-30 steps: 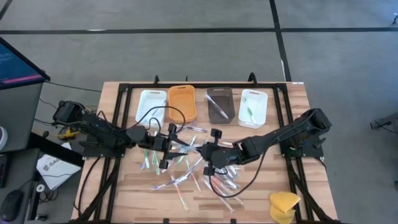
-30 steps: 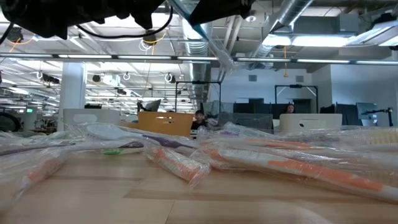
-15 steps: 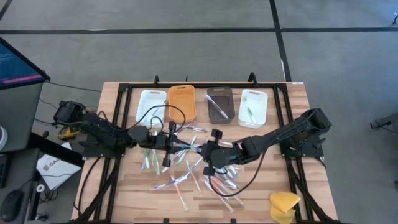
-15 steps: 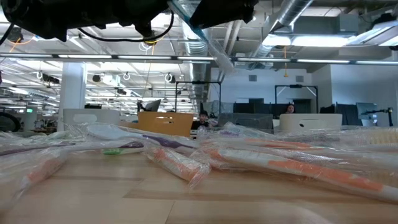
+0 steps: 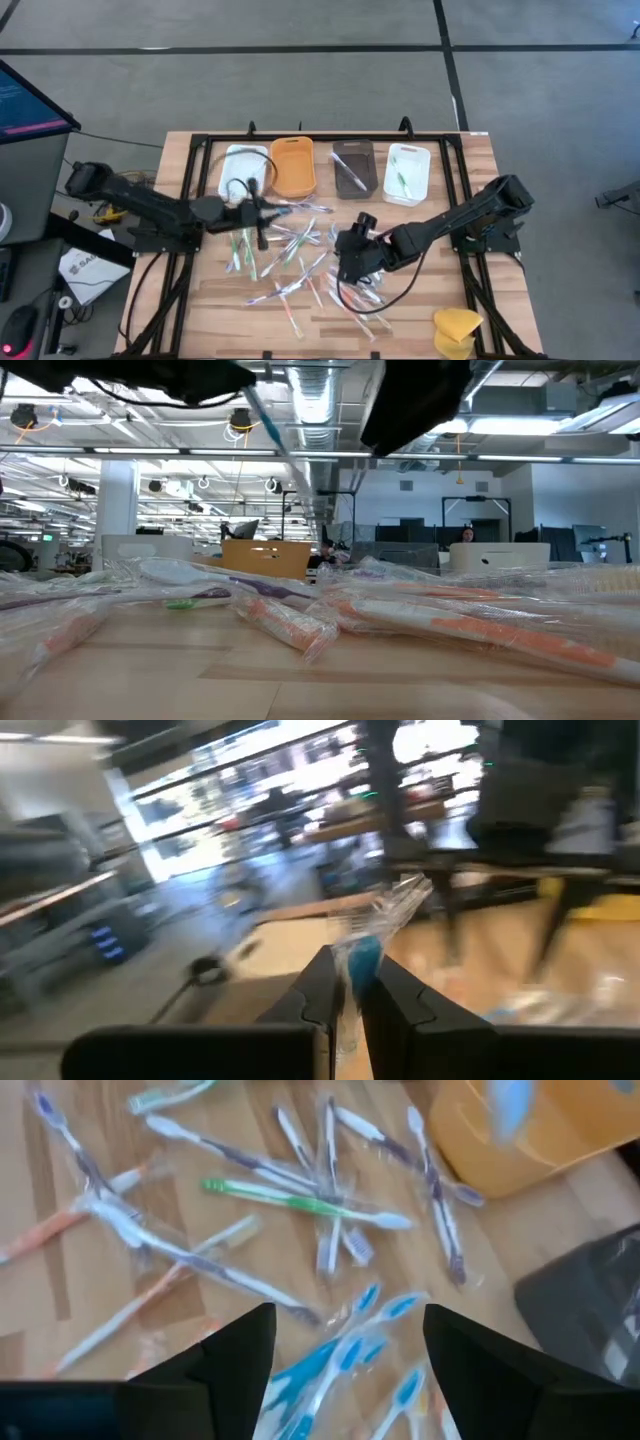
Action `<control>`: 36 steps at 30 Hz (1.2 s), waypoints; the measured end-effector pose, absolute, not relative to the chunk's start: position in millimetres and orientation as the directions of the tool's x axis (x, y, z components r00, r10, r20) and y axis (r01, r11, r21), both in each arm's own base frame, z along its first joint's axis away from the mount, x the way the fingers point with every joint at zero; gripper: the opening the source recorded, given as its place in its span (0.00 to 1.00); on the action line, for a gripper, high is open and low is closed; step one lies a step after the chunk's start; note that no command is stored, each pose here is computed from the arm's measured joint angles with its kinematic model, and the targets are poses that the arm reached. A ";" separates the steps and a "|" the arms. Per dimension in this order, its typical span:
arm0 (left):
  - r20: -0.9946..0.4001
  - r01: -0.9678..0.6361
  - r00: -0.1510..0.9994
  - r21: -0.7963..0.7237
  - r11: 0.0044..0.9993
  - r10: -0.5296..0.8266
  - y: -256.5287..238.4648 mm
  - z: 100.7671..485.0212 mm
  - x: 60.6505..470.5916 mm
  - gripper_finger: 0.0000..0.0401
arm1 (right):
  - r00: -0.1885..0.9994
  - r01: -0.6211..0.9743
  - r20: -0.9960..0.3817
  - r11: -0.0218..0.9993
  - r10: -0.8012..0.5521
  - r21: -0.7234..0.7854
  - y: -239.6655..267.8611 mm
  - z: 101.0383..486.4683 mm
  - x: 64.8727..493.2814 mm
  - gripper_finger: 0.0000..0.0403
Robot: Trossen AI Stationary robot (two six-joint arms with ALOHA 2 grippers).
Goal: Pick & Place Toothbrushes
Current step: Put the blue toothbrush into the left white bin
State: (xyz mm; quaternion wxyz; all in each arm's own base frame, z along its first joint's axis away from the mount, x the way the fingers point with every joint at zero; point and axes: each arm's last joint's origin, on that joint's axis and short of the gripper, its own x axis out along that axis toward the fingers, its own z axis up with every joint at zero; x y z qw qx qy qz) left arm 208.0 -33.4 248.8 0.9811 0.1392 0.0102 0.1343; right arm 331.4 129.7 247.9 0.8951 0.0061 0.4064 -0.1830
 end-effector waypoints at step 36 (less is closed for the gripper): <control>-0.697 -0.479 0.466 0.319 0.818 0.545 45.4 356.2 181.1 0.05 | 0.423 0.379 -0.816 0.895 -0.393 -0.234 139.5 238.2 300.2 0.62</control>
